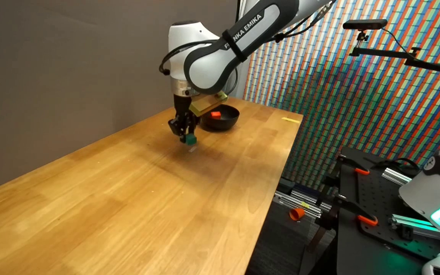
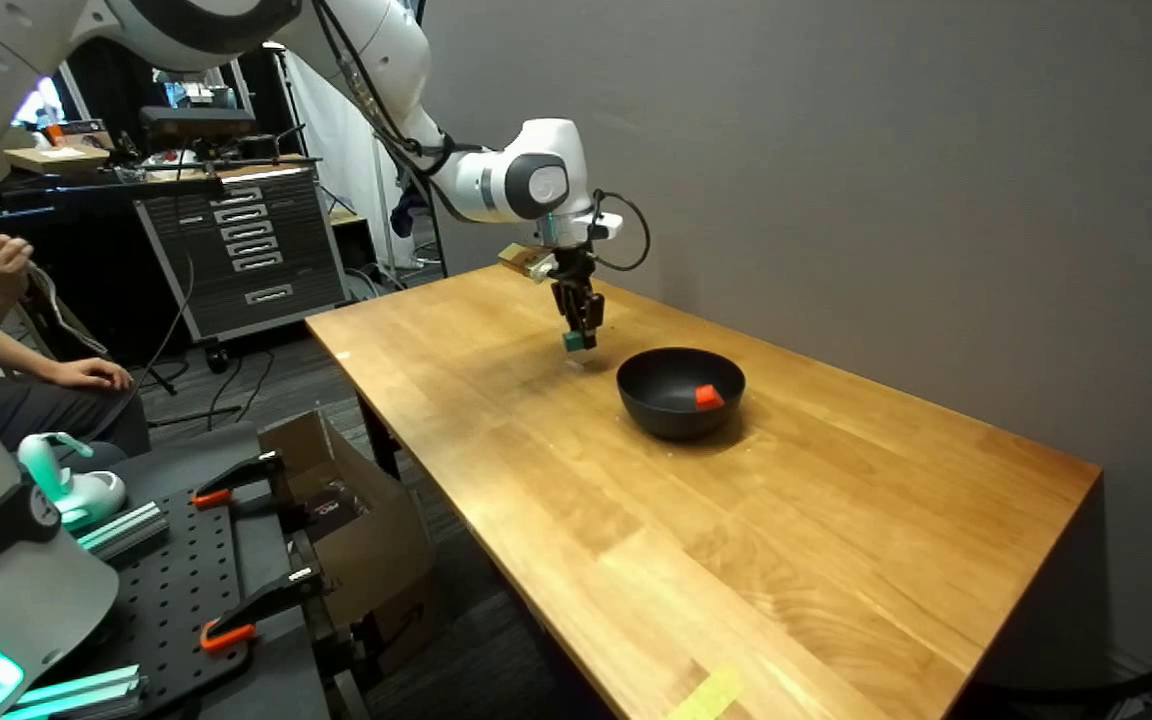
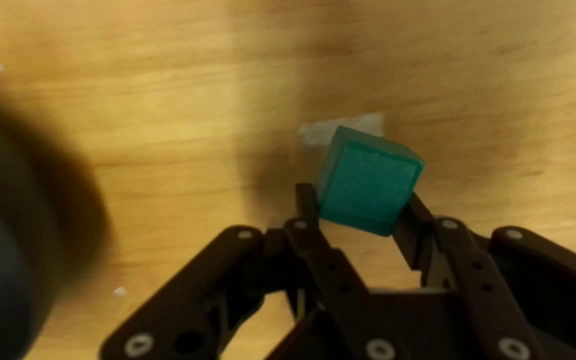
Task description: Put the blocks in the bowl
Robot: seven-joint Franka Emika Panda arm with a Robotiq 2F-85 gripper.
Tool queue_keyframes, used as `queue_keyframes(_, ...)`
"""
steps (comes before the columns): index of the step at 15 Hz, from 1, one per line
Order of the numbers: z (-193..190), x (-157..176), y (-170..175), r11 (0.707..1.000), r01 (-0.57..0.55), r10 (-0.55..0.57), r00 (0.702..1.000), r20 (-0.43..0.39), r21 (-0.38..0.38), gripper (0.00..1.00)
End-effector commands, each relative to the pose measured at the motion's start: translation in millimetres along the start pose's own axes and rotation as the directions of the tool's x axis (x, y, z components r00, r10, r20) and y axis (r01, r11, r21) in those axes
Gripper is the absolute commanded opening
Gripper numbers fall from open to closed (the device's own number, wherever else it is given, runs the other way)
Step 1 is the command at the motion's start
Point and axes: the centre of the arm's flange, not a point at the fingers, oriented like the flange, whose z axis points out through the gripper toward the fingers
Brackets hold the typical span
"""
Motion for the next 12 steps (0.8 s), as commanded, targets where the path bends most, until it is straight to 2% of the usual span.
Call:
queue_keyframes(1, -60.4, 2.1, 71.6, 0.985, -0.112, 0.097, 0.989, -0.113, -0.129, 0.16)
queue_keyframes(5, -94.8, 10.8, 149.9, 0.941, -0.242, 0.200, 0.961, -0.190, -0.234, 0.18)
queue_keyframes(6, -96.2, 11.0, 160.6, 0.933, -0.252, 0.210, 0.961, -0.180, -0.257, 0.66)
queue_keyframes(7, -96.3, 9.9, 169.5, 0.926, -0.260, 0.218, 0.960, -0.174, -0.273, 0.66)
queue_keyframes(9, -89.3, 2.1, 174.7, 0.929, -0.239, 0.213, 0.970, -0.118, -0.282, 0.80)
queue_keyframes(11, -78.5, -12.9, 175.4, 0.950, -0.196, 0.195, 0.980, -0.030, -0.243, 0.96)
queue_keyframes(12, -76.7, -29.3, 174.4, 0.972, -0.154, 0.158, 0.987, 0.008, -0.177, 1.00)
